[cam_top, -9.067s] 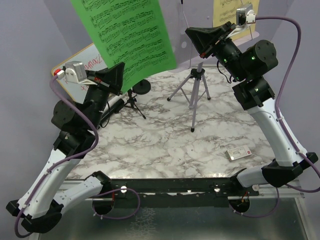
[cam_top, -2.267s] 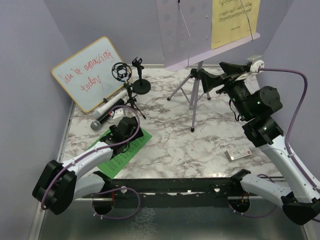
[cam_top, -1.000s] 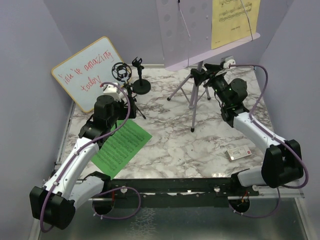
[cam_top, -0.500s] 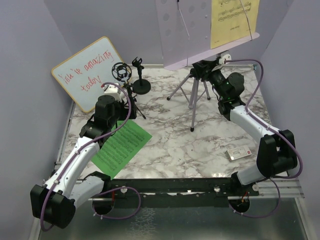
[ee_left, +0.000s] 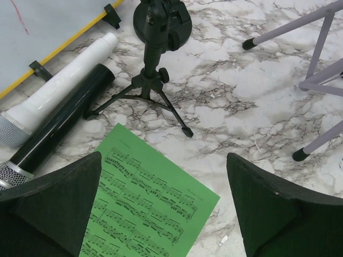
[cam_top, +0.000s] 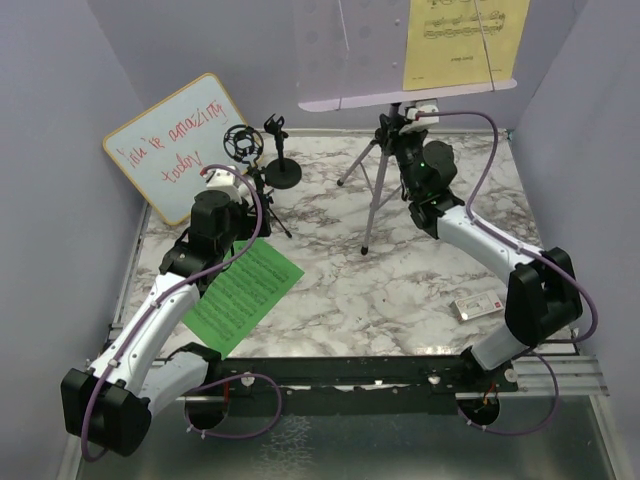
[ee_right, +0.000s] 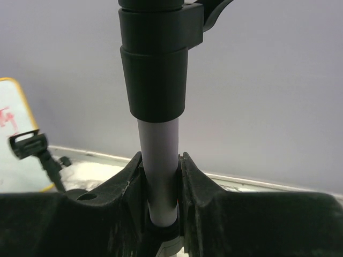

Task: Pack up the instrument practice props
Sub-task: Adjust the music stand at the center of the board.

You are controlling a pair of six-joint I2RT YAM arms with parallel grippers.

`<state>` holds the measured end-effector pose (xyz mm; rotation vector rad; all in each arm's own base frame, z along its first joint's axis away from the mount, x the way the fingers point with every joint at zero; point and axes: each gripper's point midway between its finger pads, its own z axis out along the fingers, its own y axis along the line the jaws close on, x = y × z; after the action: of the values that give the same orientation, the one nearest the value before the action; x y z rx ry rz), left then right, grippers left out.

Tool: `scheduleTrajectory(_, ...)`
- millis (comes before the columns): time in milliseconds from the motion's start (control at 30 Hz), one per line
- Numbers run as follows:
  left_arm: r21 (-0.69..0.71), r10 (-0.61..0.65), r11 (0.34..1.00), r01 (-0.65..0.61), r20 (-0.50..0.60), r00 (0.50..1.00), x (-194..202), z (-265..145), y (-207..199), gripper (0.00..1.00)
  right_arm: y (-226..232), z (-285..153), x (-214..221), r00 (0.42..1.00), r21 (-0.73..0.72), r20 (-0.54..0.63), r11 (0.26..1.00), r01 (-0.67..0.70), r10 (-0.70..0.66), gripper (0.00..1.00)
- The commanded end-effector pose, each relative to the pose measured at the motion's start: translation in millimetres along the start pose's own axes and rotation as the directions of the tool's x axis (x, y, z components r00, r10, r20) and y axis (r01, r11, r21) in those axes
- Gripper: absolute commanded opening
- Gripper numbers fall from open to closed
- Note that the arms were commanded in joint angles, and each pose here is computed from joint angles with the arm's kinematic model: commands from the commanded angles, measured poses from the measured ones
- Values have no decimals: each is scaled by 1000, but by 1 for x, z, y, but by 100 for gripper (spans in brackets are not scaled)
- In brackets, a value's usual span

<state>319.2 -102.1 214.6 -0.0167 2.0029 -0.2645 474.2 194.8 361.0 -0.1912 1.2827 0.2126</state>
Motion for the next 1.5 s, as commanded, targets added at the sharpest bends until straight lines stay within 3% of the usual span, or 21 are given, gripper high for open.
scheduleTrajectory(0,-41,-3,999,3,5,1000,2,-1,9,99,-31,10,-62,988,271,157,962,-38,-5,1)
scheduleTrajectory(400,-49,-11,999,12,24,1000,-2,-5,10,99,-18,10,-66,989,531,148,844,-74,-6,1)
scheduleTrajectory(567,-51,-14,999,15,33,999,-4,-6,11,99,-11,9,-60,988,587,155,803,-104,15,1)
scheduleTrajectory(800,-44,-20,999,22,41,999,-6,-8,9,99,6,10,-47,994,590,111,805,-60,-7,1)
scheduleTrajectory(867,-37,-21,999,22,43,999,-6,-9,8,99,11,10,-48,995,576,100,815,-57,-2,8)
scheduleTrajectory(1000,-10,-24,1000,24,47,999,-7,-9,3,99,17,8,-47,997,531,78,845,-62,24,49)
scheduleTrajectory(1133,16,-29,999,28,50,998,-8,-10,-1,99,23,5,-48,997,474,51,878,-68,50,74)
scheduleTrajectory(1233,40,-29,999,27,50,998,-9,-11,-6,99,33,0,-43,997,397,18,915,-77,76,83)
scheduleTrajectory(1467,114,-35,993,30,46,998,-8,-11,-19,99,58,-28,-24,993,180,-65,980,-89,102,94)
